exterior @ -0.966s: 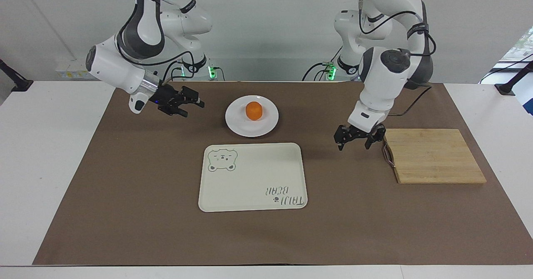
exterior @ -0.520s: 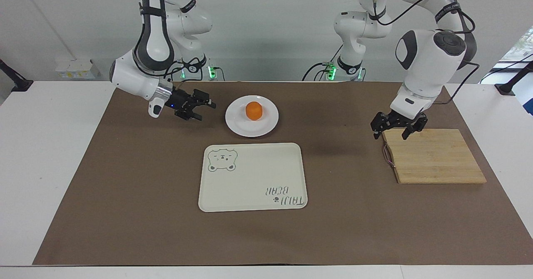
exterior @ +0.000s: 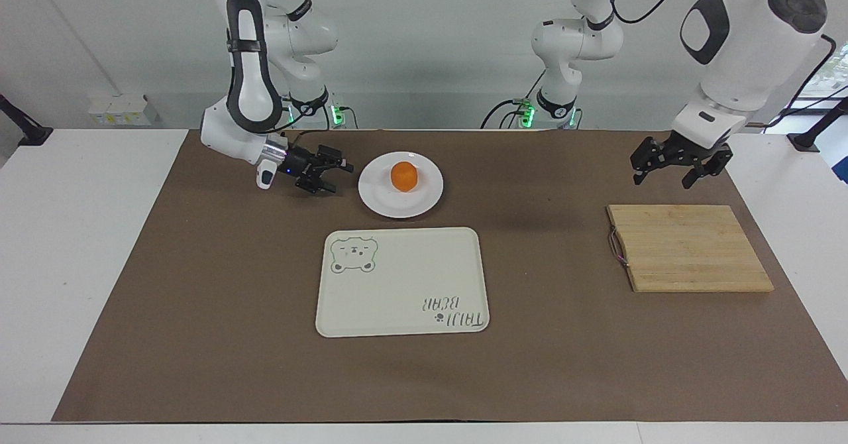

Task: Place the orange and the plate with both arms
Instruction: 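Grip the white plate rim with the right gripper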

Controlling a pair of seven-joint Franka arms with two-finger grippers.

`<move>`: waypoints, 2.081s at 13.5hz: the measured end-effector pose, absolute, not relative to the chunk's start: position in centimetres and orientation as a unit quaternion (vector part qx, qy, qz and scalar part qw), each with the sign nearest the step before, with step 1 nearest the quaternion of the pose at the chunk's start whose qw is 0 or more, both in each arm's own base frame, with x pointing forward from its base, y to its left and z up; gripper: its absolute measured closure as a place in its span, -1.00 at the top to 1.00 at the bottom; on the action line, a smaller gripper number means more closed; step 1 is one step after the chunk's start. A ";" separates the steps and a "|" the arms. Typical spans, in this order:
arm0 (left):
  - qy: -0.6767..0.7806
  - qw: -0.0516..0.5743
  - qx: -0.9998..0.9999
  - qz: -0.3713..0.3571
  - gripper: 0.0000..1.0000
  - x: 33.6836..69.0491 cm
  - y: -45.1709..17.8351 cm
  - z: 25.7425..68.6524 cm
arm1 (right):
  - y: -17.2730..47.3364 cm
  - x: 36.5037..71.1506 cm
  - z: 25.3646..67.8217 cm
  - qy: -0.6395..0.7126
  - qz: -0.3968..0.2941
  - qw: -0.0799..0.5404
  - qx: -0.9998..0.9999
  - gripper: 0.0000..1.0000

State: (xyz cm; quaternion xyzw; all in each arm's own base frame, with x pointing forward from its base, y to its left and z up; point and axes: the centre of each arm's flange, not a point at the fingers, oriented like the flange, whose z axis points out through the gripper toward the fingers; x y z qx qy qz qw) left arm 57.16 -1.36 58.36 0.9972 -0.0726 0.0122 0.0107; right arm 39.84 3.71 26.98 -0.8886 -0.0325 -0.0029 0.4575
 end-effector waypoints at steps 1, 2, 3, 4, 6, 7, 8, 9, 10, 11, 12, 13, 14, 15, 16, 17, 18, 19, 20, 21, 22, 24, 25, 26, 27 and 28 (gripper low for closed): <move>-0.068 0.011 0.998 0.011 1.00 56.9 -0.6 58.7 | 4.1 39.4 26.6 -0.029 -0.003 0.464 -0.885 1.00; -0.067 0.011 0.998 0.008 1.00 56.7 -0.8 58.9 | 4.4 38.9 26.2 -0.027 -0.004 0.470 -0.882 1.00; -0.068 0.012 0.998 -0.001 1.00 56.4 -1.4 59.1 | 4.8 38.3 25.6 -0.024 -0.001 0.475 -0.880 1.00; -0.069 0.013 0.997 -0.012 1.00 56.0 -1.8 59.7 | 4.9 37.7 25.2 -0.023 0.004 0.475 -0.880 1.00; -0.068 0.013 0.997 -0.016 1.00 55.5 -2.0 62.0 | 5.1 37.0 24.6 -0.017 0.011 0.477 -0.879 1.00; -0.065 0.012 0.998 -0.011 1.00 55.4 -2.0 62.9 | 5.3 36.8 24.5 -0.010 0.008 0.480 -0.877 1.00; -0.061 0.012 0.998 -0.009 1.00 55.3 -1.9 63.2 | 5.8 36.6 24.3 -0.005 0.005 0.479 -0.878 1.00; -0.058 0.012 0.998 -0.009 1.00 55.3 -1.7 63.2 | 6.7 36.5 24.1 0.000 0.001 0.476 -0.879 1.00; -0.056 0.012 0.998 -0.009 1.00 55.3 -1.6 63.1 | 7.6 36.3 23.9 0.000 0.001 0.474 -0.881 1.00; -0.056 0.012 0.998 -0.010 1.00 55.3 -1.6 63.1 | 8.2 36.2 23.9 -0.002 0.001 0.472 -0.881 1.00; -0.056 0.012 0.998 -0.011 1.00 55.2 -1.6 63.1 | 8.4 36.2 23.9 -0.004 0.000 0.472 -0.882 1.00; -0.057 0.012 0.998 -0.012 1.00 55.2 -1.6 63.1 | 8.3 36.2 23.9 -0.003 0.000 0.472 -0.882 1.00; -0.056 0.012 0.998 -0.013 1.00 55.2 -1.6 63.1 | 8.3 36.2 23.9 -0.003 0.000 0.472 -0.882 1.00; -0.056 0.013 0.998 -0.013 1.00 55.2 -1.6 63.1 | 8.3 36.2 23.9 -0.003 0.000 0.472 -0.882 1.00; -0.055 0.013 0.998 -0.013 1.00 55.2 -1.5 63.1 | 8.3 36.1 23.9 -0.003 0.000 0.472 -0.882 0.96; -0.054 0.013 0.998 -0.013 1.00 55.2 -1.4 63.1 | 8.3 36.1 23.9 -0.003 0.000 0.472 -0.882 0.95; -0.053 0.013 0.998 -0.013 1.00 55.2 -1.3 63.1 | 8.3 36.1 23.9 -0.003 0.000 0.472 -0.882 0.78; -0.053 0.013 0.998 -0.014 1.00 55.2 -1.3 63.1 | 8.3 36.1 23.9 -0.002 0.000 0.472 -0.882 0.51; -0.053 0.013 0.998 -0.014 1.00 55.2 -1.3 63.1 | 8.3 36.1 23.9 -0.002 0.001 0.472 -0.882 0.22; -0.053 0.013 0.998 -0.014 1.00 55.2 -1.3 63.1 | 8.3 36.1 23.9 -0.002 0.001 0.471 -0.882 -0.04; -0.053 0.013 0.998 -0.014 1.00 55.2 -1.3 63.1 | 8.3 36.1 23.8 -0.002 0.001 0.471 -0.882 -0.23; -0.053 0.013 0.998 -0.014 1.00 55.2 -1.3 63.1 | 8.2 36.1 23.8 -0.001 0.000 0.471 -0.882 -0.71; -0.053 0.013 0.998 -0.014 1.00 55.2 -1.3 63.1 | 8.2 36.1 23.8 -0.001 0.000 0.471 -0.882 -0.90; -0.053 0.013 0.998 -0.014 1.00 55.2 -1.3 63.1 | 8.2 36.1 23.9 0.000 0.000 0.471 -0.882 -0.92; -0.053 0.013 0.998 -0.014 1.00 55.2 -1.3 63.1 | 8.2 36.1 23.9 0.000 0.000 0.471 -0.882 -0.92; -0.053 0.013 0.998 -0.014 1.00 55.2 -1.3 63.1 | 8.2 36.1 23.9 0.000 0.000 0.471 -0.882 -0.92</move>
